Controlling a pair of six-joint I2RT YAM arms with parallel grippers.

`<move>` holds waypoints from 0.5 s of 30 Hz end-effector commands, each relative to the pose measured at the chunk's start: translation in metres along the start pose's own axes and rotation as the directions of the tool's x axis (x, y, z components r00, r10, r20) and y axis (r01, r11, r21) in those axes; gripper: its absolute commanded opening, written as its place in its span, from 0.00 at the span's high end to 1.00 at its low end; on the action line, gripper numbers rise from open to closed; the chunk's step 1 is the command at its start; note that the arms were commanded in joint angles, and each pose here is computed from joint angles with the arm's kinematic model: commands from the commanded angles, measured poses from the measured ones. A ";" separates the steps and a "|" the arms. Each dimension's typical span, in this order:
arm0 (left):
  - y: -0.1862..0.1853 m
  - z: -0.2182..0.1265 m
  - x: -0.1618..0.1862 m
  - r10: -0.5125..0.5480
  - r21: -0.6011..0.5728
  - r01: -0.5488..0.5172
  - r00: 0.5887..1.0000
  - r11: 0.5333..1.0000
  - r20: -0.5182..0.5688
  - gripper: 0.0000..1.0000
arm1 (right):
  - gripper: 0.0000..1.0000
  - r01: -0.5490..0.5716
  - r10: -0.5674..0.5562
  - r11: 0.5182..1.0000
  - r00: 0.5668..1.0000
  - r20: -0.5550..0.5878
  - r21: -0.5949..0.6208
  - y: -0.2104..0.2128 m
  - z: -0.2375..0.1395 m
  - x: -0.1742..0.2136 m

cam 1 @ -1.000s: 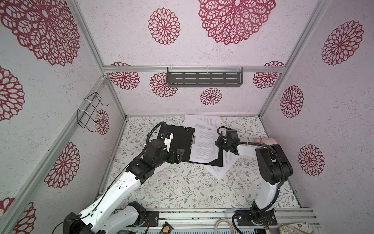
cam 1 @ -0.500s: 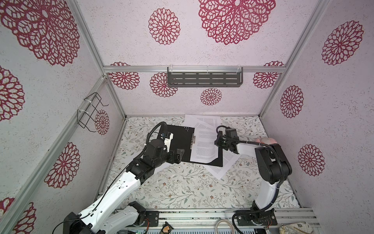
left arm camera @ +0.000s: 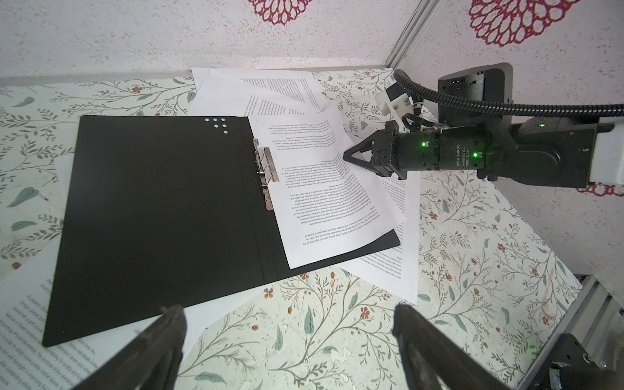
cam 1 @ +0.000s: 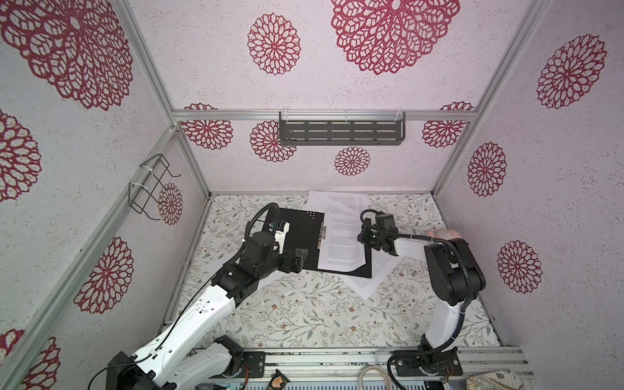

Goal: Put the files into the folder

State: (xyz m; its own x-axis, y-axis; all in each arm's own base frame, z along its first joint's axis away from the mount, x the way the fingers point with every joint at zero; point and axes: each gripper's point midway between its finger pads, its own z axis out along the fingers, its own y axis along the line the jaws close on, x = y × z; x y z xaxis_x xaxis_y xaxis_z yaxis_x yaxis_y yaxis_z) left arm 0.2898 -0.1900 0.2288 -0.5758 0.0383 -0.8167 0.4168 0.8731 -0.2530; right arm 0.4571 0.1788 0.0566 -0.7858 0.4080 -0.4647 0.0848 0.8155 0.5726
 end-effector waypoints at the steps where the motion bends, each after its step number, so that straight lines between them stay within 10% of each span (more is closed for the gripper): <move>1: -0.001 -0.002 -0.008 0.010 0.003 -0.010 1.000 1.000 0.018 0.02 | 1.00 0.030 -0.030 0.999 1.000 0.000 -0.019 0.009 0.001 -0.004; 15: -0.005 -0.004 -0.009 0.010 0.027 -0.011 1.000 1.000 0.023 0.01 | 0.79 0.029 -0.029 0.999 1.000 -0.008 0.031 0.003 0.000 -0.005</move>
State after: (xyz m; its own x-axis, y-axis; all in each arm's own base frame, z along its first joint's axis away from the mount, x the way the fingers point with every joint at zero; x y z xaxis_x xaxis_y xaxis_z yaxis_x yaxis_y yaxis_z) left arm 0.2890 -0.1906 0.2284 -0.5782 0.0398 -0.8150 0.4200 0.8709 -0.2554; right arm 0.4557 0.1776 0.0550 -0.7976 0.3923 -0.4582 0.0891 0.8279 0.5538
